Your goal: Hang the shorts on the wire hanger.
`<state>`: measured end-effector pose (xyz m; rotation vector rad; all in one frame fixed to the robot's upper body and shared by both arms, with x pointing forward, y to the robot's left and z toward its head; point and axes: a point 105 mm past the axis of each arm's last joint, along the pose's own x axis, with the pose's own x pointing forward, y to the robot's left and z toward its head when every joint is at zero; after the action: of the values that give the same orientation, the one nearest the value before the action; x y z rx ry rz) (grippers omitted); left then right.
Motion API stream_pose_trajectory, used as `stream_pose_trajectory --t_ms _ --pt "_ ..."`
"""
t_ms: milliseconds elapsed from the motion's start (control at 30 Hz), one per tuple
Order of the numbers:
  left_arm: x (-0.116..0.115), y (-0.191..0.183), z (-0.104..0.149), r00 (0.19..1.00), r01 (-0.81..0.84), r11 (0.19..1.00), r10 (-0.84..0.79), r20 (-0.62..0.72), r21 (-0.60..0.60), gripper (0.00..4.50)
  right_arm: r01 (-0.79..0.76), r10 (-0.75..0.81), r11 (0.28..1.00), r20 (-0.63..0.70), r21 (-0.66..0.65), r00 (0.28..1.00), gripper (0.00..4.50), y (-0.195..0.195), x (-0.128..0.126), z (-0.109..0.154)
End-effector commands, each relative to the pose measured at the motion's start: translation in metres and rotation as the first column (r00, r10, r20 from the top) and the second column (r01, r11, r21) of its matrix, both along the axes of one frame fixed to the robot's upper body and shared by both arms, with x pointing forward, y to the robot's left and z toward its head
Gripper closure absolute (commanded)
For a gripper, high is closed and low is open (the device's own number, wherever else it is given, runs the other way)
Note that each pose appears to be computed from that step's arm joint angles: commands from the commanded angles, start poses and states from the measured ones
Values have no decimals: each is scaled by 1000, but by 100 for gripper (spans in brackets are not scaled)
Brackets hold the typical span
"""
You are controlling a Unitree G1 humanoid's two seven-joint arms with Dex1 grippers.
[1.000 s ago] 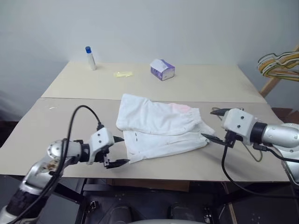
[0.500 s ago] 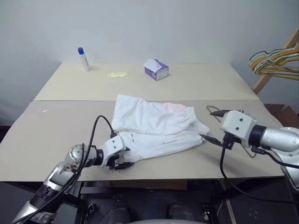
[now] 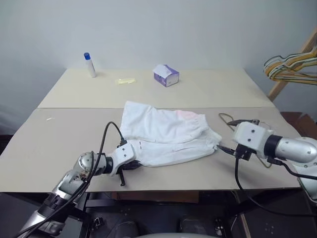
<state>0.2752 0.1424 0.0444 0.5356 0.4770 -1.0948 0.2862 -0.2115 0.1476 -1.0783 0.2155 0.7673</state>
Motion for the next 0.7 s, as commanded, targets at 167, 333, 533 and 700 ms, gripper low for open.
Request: stream_pose_trajectory --t_ms 167,333,533,700 --pt "9 27 35 994 11 996 -20 104 85 447 -131 166 958 121 -254 979 0 3 25 -19" --pt "8 33 42 994 19 995 -30 110 99 447 -259 305 913 106 -316 947 0 21 32 -40" --pt "8 36 43 993 4 994 -17 118 109 447 -329 385 864 82 -381 919 0 31 41 -66" --pt "7 36 44 993 -4 995 -8 121 97 450 -326 385 863 87 -385 919 39 31 52 -73"
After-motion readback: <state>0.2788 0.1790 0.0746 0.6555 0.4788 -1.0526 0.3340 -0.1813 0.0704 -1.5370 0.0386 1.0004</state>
